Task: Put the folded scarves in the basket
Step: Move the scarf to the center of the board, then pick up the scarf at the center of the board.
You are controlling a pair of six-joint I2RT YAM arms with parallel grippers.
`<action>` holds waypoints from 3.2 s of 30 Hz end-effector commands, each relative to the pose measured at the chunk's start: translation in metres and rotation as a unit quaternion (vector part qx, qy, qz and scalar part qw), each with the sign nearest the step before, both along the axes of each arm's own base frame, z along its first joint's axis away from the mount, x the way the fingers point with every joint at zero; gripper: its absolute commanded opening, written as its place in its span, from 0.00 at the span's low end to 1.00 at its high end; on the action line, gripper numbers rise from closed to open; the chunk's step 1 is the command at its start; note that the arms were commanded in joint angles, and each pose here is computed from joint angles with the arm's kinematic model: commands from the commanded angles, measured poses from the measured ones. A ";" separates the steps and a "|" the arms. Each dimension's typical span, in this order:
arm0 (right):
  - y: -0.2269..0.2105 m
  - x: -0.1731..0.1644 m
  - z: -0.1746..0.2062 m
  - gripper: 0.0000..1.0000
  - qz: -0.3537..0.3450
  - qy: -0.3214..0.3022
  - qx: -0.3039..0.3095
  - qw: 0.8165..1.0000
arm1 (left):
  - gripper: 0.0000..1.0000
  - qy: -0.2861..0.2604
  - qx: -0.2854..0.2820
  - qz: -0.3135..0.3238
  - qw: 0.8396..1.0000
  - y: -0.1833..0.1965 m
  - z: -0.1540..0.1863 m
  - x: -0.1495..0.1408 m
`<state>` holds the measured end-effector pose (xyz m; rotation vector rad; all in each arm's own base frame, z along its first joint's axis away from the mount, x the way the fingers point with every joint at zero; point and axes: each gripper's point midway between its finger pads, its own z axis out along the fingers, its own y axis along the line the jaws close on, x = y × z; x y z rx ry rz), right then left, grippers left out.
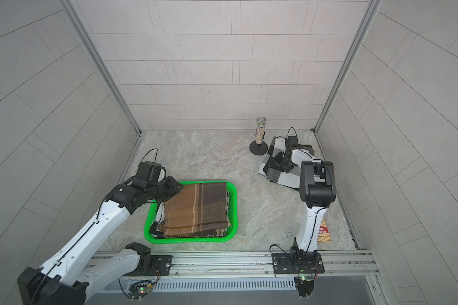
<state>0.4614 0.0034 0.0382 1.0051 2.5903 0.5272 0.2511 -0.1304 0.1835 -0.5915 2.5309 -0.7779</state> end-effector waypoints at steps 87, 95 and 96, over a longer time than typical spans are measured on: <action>0.101 -0.168 0.089 0.56 0.114 -0.092 -0.039 0.988 | 0.72 -0.030 0.075 -0.368 0.926 -0.157 -0.085 0.196; 0.063 -0.216 0.086 0.58 0.077 -0.077 -0.059 0.992 | 0.74 0.008 0.087 -0.440 0.894 -0.191 -0.133 0.192; 0.062 -0.219 0.086 0.58 0.075 -0.076 -0.060 0.992 | 0.74 0.013 0.090 -0.446 0.890 -0.194 -0.139 0.191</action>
